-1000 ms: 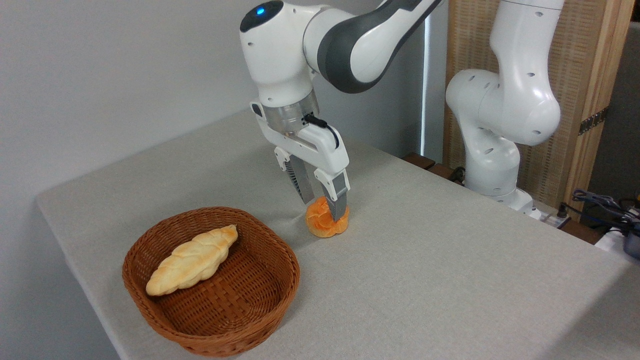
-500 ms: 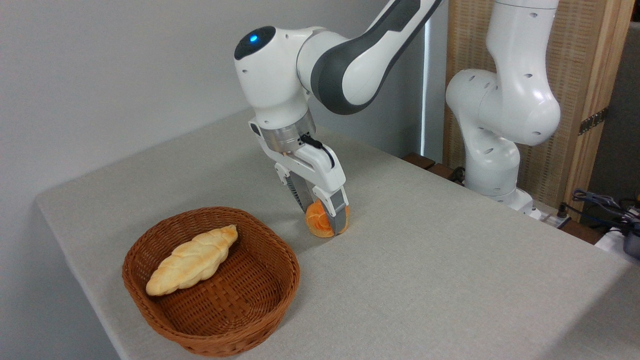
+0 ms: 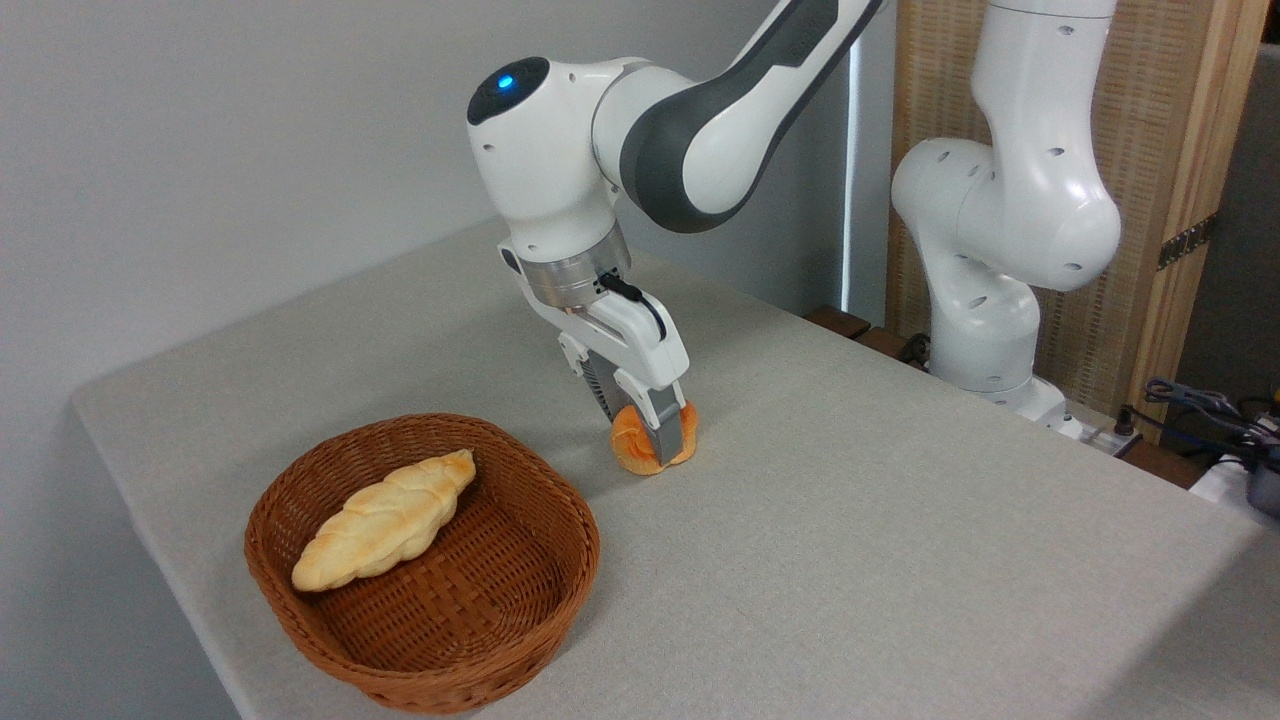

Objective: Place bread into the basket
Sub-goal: 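Lift the orange bun and carry it over the wicker basket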

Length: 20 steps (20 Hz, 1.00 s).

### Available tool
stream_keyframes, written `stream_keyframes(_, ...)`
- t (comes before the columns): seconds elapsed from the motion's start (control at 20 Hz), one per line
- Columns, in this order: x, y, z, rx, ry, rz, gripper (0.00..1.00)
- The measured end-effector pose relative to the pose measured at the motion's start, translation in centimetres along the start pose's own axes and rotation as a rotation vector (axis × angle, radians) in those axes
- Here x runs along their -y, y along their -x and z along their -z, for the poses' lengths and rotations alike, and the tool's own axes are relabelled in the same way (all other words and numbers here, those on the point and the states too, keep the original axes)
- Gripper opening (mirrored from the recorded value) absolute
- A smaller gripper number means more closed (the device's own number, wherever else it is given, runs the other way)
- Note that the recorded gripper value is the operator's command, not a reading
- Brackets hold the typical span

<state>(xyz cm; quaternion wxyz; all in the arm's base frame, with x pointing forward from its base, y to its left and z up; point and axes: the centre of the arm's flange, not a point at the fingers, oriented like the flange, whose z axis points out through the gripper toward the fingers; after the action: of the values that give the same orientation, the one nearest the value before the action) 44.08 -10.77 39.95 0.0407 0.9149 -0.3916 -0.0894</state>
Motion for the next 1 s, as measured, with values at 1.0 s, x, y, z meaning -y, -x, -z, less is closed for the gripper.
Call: stream_keyframes(1.0, 5.5, -1.8, 11.1, -0.353, -0.228, 0.066, 0.49)
